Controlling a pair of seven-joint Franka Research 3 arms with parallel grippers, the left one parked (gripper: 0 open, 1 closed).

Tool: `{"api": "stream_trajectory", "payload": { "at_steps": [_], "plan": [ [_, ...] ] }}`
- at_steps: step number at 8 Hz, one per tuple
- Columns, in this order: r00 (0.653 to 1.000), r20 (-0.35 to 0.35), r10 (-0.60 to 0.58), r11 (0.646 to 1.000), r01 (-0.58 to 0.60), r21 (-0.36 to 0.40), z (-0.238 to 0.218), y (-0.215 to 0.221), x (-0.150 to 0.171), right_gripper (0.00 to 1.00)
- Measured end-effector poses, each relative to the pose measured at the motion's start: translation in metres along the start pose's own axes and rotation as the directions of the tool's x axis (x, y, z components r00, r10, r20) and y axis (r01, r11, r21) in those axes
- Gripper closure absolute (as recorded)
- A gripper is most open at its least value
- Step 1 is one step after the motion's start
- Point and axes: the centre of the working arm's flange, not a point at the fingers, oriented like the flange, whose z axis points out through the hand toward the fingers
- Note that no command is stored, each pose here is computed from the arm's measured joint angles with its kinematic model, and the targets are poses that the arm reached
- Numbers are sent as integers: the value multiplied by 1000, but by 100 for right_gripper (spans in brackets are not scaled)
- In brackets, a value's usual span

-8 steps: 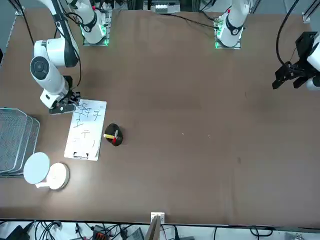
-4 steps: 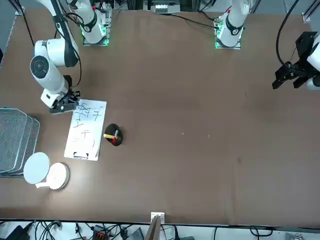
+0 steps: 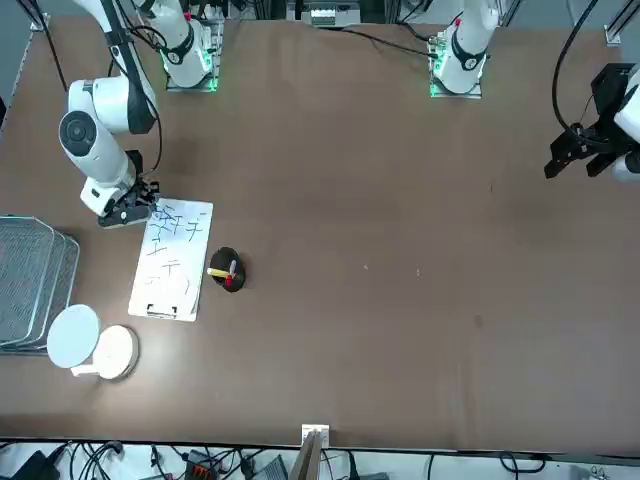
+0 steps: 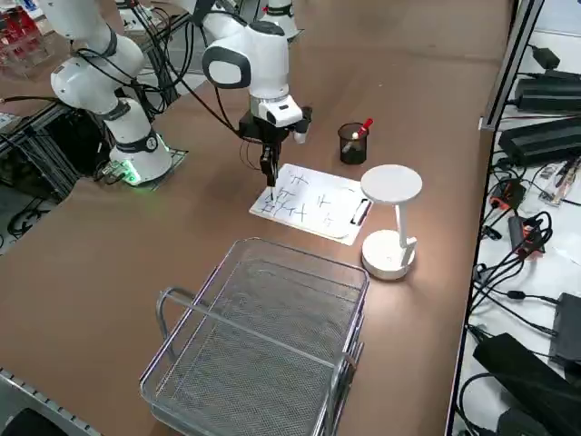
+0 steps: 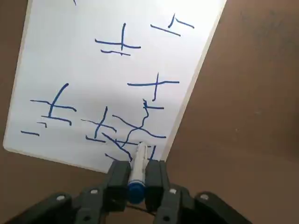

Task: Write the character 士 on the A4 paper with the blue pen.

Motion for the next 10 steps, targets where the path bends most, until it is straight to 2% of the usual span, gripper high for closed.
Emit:
{"api": "stream_trajectory", "payload": {
  "at_steps": [10],
  "plan": [
    [998,10,61,998,-62,2,1,-2,-3,79]
  ]
}}
